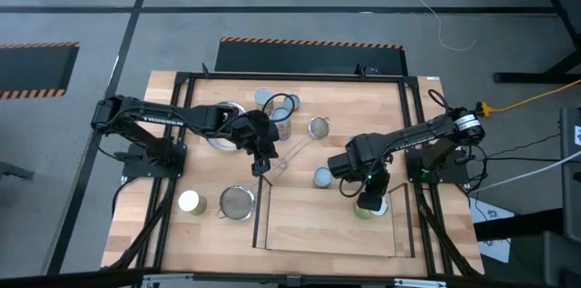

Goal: Pick and place cans onto a shelf
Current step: Put the canned oranges on the shelf, then put the small canned oranges on the shelf

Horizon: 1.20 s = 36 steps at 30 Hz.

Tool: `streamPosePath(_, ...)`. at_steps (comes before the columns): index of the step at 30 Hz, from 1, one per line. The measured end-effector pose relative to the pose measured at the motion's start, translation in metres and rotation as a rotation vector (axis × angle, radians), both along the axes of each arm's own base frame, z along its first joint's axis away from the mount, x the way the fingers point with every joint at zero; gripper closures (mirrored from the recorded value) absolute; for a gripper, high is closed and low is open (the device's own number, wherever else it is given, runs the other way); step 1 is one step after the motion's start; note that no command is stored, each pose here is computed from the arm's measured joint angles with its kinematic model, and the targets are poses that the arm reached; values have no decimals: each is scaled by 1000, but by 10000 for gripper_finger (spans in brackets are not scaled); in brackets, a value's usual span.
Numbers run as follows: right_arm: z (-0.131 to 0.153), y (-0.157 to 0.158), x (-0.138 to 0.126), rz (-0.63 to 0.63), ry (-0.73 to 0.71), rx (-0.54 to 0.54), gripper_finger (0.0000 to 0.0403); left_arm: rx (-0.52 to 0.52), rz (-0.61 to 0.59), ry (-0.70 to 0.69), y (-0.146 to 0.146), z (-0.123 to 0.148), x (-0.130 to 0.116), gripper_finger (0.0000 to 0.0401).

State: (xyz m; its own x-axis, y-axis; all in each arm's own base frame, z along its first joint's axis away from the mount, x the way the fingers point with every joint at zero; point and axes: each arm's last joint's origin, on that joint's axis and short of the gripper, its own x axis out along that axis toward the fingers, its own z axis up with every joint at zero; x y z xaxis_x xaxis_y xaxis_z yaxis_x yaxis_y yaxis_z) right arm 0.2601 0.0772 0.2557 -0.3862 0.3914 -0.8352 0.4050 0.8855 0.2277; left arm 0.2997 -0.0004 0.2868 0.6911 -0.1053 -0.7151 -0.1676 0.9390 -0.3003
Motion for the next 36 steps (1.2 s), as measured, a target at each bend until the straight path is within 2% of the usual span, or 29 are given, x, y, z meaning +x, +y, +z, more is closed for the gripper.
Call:
streamPosePath(8, 0, 0, 0, 0, 0, 0, 391, 0, 0, 0, 0, 0, 0, 401)
streamPosePath(18, 0, 0, 1, 0, -8, 2, 353, 0, 0, 0, 0, 0, 0, 401)
streamPosePath(29, 1, 1, 0, -6, 4, 27, 350, 0, 0, 0, 0, 0, 0, 401)
streamPosePath(36, 35, 3, -3, 23, -144, 57, 350, 0, 0, 0, 0, 0, 0, 401)
